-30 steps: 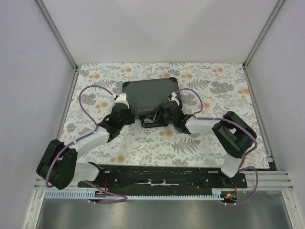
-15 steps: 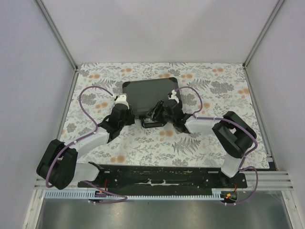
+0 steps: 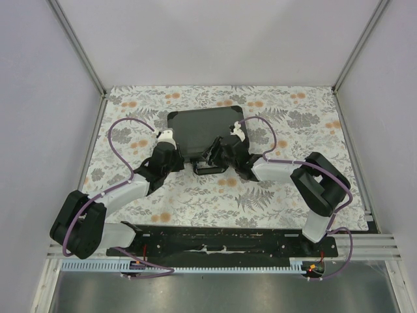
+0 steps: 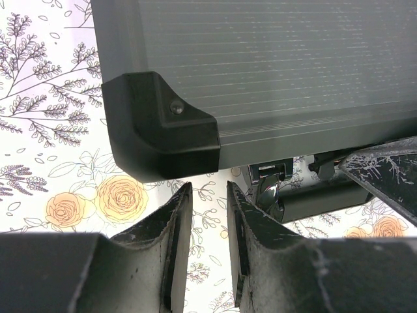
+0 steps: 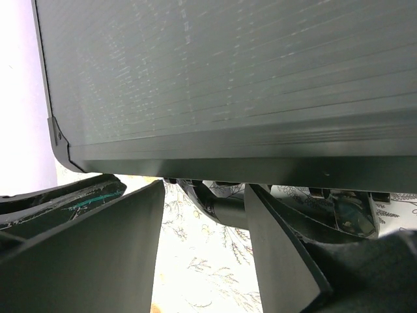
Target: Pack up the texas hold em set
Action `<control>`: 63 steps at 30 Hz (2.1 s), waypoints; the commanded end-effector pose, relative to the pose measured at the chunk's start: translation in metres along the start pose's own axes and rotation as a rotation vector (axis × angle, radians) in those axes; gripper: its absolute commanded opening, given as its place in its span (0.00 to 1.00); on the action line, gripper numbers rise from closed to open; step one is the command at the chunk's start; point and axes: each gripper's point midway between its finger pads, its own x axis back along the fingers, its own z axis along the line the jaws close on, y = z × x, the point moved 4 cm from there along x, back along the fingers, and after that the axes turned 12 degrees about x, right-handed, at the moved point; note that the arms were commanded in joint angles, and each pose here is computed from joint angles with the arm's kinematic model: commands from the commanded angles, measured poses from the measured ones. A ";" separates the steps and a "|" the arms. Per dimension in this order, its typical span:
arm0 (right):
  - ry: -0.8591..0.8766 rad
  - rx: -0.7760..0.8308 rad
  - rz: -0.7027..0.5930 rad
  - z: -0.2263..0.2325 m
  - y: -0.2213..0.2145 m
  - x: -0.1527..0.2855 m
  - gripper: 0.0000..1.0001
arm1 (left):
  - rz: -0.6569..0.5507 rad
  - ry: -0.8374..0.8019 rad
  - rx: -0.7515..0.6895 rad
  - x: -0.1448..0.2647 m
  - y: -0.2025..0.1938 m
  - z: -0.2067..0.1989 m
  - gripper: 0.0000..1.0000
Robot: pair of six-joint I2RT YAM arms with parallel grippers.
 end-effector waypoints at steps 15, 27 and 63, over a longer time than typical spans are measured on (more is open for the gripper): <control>-0.035 0.233 -0.005 0.020 0.047 0.061 0.62 | -0.142 -0.127 0.033 0.025 0.063 -0.042 0.39; -0.041 0.329 0.101 0.008 0.013 0.050 0.23 | -0.189 -0.215 0.007 0.034 0.107 -0.079 0.55; -0.171 0.358 0.105 -0.027 -0.026 -0.026 0.12 | -0.012 -0.065 0.002 -0.013 0.037 -0.036 0.50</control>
